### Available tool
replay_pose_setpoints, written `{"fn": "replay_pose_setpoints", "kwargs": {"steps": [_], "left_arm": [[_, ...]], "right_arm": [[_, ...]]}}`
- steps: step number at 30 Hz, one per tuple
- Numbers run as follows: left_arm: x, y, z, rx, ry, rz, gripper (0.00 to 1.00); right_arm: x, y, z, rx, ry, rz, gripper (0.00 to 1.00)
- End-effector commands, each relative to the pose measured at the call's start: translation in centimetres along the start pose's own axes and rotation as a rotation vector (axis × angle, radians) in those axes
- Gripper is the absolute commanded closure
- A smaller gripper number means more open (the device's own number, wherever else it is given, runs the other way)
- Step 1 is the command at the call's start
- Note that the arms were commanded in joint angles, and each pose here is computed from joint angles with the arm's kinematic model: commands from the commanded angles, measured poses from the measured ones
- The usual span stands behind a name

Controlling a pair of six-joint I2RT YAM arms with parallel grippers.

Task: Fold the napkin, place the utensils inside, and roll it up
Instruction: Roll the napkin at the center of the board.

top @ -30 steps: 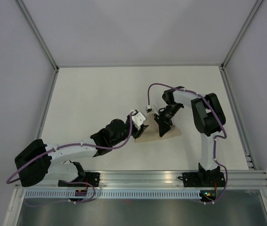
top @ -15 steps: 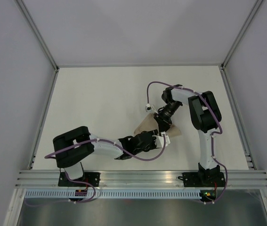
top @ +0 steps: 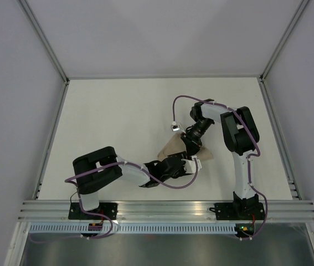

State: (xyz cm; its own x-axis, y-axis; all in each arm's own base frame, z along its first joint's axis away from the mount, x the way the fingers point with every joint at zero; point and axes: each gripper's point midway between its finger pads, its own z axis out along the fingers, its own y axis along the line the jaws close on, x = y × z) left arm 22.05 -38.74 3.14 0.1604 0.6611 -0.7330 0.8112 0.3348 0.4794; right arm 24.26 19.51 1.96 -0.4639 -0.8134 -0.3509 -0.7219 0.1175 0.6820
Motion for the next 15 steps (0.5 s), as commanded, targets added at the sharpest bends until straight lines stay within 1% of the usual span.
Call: {"fn": "replay_pose_setpoints", "kwargs": {"steps": [1, 4, 7, 8, 9, 10, 12, 13, 15], "left_arm": [[-1.4, 0.7, 1.0, -0.014, -0.04, -0.029, 0.4], [-0.6, 0.3, 1.3, 0.02, -0.01, -0.062, 0.45], [0.2, 0.0, 1.6, 0.066, 0.029, -0.108, 0.57], [0.1, 0.1, 1.7, 0.08, 0.026, -0.121, 0.65], [0.6, -0.2, 1.7, 0.1, 0.043, -0.128, 0.67], [0.6, -0.4, 1.7, 0.116, 0.048, -0.137, 0.72], [0.7, -0.8, 1.7, 0.153, 0.055, -0.156, 0.76], [1.2, -1.0, 1.6, 0.171, 0.075, -0.16, 0.8], [1.2, -1.5, 1.5, 0.217, 0.075, -0.184, 0.82]], "right_arm": [[0.0, -4.0, 1.0, 0.08, 0.018, -0.089, 0.66], [0.0, -4.0, 1.0, 0.081, 0.017, -0.087, 0.65], [0.0, -4.0, 0.9, 0.082, 0.016, -0.083, 0.65], [0.0, -3.9, 0.9, 0.082, 0.016, -0.08, 0.65], [0.0, -3.9, 0.9, 0.082, 0.016, -0.081, 0.65], [-0.1, -3.9, 0.9, 0.083, 0.015, -0.081, 0.64], [-0.1, -3.8, 0.8, 0.084, 0.015, -0.077, 0.63], [-0.2, -3.7, 0.7, 0.09, 0.011, -0.079, 0.57], [-0.6, -3.7, 0.4, 0.103, 0.001, -0.081, 0.51]]}}
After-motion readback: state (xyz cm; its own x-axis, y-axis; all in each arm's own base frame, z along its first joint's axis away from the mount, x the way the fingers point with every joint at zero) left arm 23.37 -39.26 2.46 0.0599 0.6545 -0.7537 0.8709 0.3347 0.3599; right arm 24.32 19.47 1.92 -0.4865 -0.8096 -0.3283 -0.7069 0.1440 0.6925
